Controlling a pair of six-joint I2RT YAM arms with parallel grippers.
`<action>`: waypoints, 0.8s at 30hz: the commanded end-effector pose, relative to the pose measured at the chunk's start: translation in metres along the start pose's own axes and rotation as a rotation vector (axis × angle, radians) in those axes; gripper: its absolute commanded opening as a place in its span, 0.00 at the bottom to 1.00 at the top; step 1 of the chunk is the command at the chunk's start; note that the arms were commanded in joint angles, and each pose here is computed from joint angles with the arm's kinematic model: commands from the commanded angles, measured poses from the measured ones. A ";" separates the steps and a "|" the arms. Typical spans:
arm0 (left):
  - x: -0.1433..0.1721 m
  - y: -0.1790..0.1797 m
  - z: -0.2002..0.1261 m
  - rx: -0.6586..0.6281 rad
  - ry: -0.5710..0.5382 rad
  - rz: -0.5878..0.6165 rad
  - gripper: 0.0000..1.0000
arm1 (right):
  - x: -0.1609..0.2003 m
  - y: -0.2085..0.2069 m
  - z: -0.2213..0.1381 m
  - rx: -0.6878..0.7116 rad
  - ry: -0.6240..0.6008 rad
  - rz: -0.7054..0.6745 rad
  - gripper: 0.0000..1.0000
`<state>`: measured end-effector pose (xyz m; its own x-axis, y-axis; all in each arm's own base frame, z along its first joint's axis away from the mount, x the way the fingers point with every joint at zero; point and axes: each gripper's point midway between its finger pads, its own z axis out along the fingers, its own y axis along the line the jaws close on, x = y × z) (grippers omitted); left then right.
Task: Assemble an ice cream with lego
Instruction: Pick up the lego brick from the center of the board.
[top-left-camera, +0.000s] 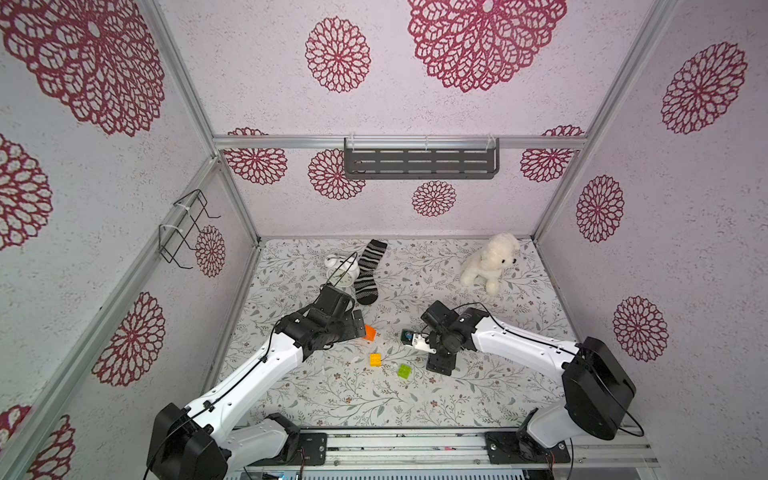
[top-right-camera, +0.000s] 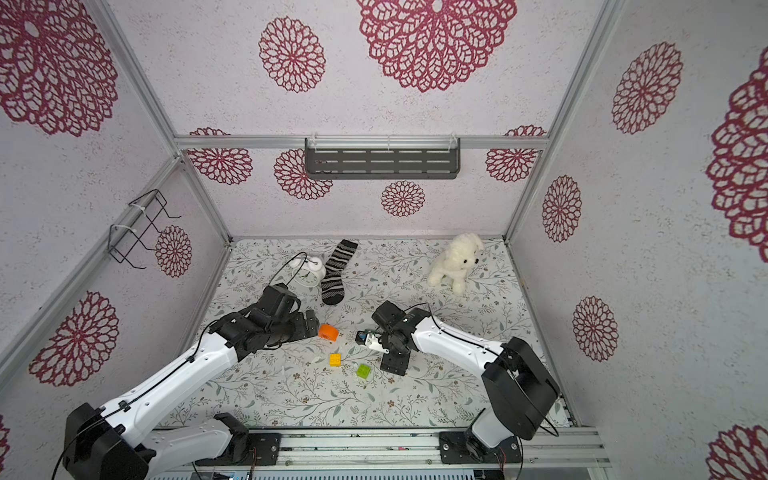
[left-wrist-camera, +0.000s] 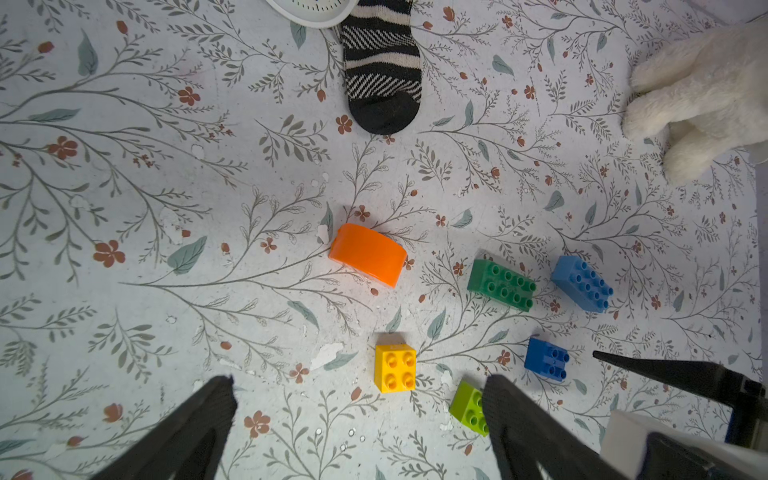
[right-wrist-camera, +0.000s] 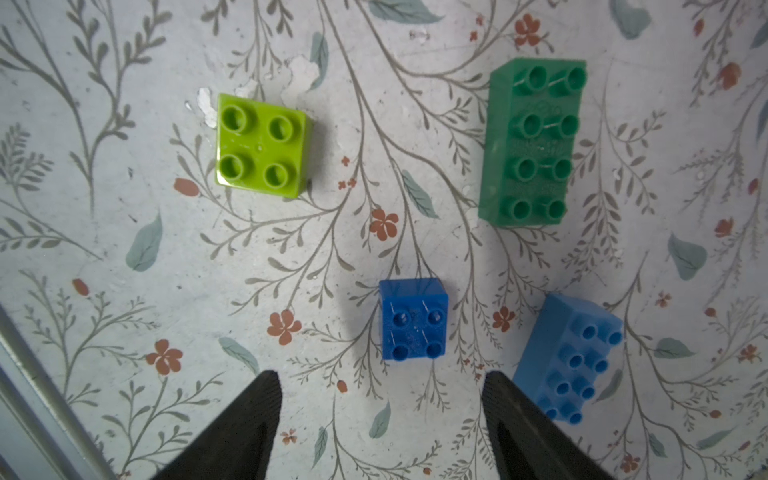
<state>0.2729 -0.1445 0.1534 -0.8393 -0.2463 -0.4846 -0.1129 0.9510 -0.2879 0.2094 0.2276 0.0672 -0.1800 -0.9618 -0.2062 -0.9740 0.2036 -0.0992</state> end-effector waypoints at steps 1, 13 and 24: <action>-0.005 -0.004 -0.008 0.021 -0.030 0.008 0.98 | 0.002 0.009 0.003 -0.056 0.014 -0.025 0.79; -0.006 -0.002 -0.013 0.008 -0.031 0.018 0.97 | -0.004 0.011 0.005 -0.093 0.014 -0.024 0.78; -0.007 -0.001 -0.013 0.003 -0.039 0.021 0.97 | -0.005 0.000 0.016 -0.057 0.052 -0.020 0.77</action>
<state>0.2719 -0.1421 0.1580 -0.8331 -0.2430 -0.4970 -0.1078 0.9524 -0.2850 0.2025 0.2292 0.0423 -0.1825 -0.9739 -0.1349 -0.9825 0.1859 -0.0132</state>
